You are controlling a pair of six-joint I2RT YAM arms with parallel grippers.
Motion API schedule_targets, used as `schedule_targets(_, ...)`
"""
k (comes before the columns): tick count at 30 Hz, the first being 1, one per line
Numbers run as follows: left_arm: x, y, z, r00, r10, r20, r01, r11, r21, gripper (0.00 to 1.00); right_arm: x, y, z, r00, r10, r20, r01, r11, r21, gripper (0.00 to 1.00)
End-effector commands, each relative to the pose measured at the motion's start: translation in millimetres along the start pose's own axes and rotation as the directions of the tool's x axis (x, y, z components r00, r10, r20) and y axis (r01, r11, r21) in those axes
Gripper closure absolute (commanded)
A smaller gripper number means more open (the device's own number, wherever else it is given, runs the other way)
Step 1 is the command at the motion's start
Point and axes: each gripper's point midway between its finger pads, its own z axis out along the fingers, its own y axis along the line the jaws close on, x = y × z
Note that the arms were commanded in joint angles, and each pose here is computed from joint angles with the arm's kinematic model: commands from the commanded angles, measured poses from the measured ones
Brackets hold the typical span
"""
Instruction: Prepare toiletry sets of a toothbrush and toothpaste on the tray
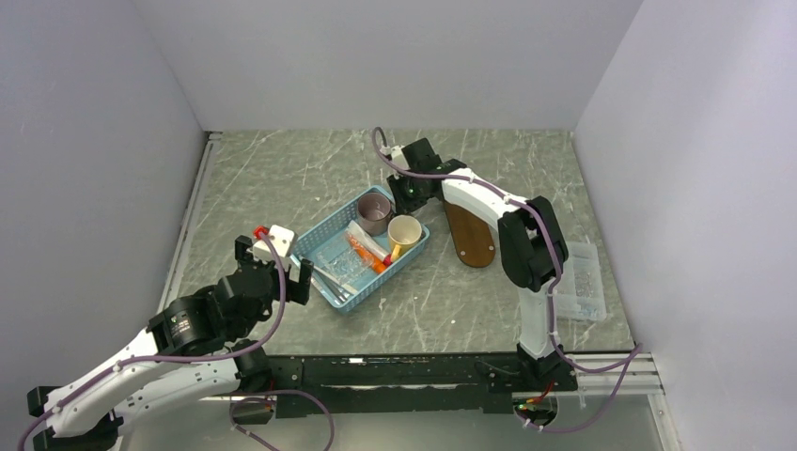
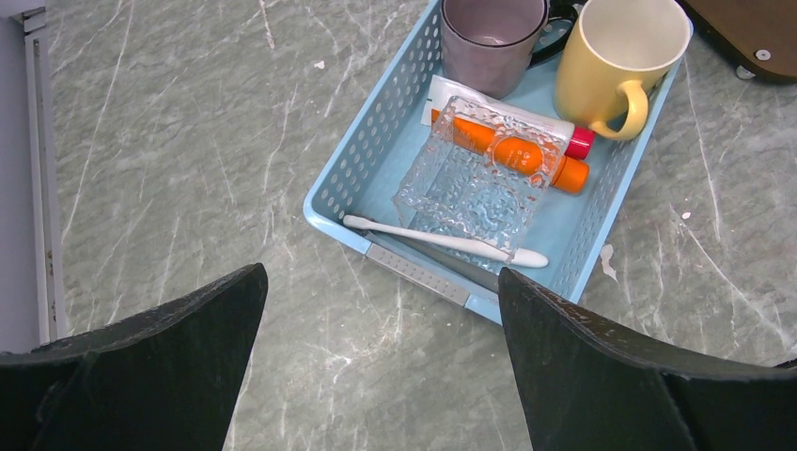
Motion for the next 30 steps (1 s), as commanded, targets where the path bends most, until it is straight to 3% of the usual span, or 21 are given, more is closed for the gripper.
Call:
schedule_targets(1, -5, -1, 1, 1.0, -0.016, 0.013, 0.016, 1.0, -0.004, 0.01, 5, -7, -3, 1.0, 0.017, -0.024, -0.016, 0.999, 0.042, 0.83)
schedule_targets(5, -5, -1, 1, 1.0, -0.018, 0.016, 0.019, 1.0, -0.003, 0.01, 3, -11, -5, 0.997, 0.072, -0.014, -0.071, 0.994, 0.085, 1.0)
schedule_targets(15, -3, -1, 2, 1.0, -0.014, 0.009, 0.014, 1.0, -0.007, 0.01, -3, -29, -12, 0.981, 0.189, 0.031, -0.192, 0.964, 0.184, 1.0)
schedule_targets(24, -3, -1, 3, 1.0, -0.008, 0.005, 0.008, 1.0, -0.008, 0.01, -6, -71, -37, 0.932, 0.335, 0.141, -0.363, 0.873, 0.327, 1.0)
schedule_targets(30, -3, -3, 4, 1.0, -0.005, 0.003, 0.005, 1.0, -0.006, 0.01, -7, -93, -52, 0.914, 0.366, 0.176, -0.406, 0.833, 0.376, 1.0)
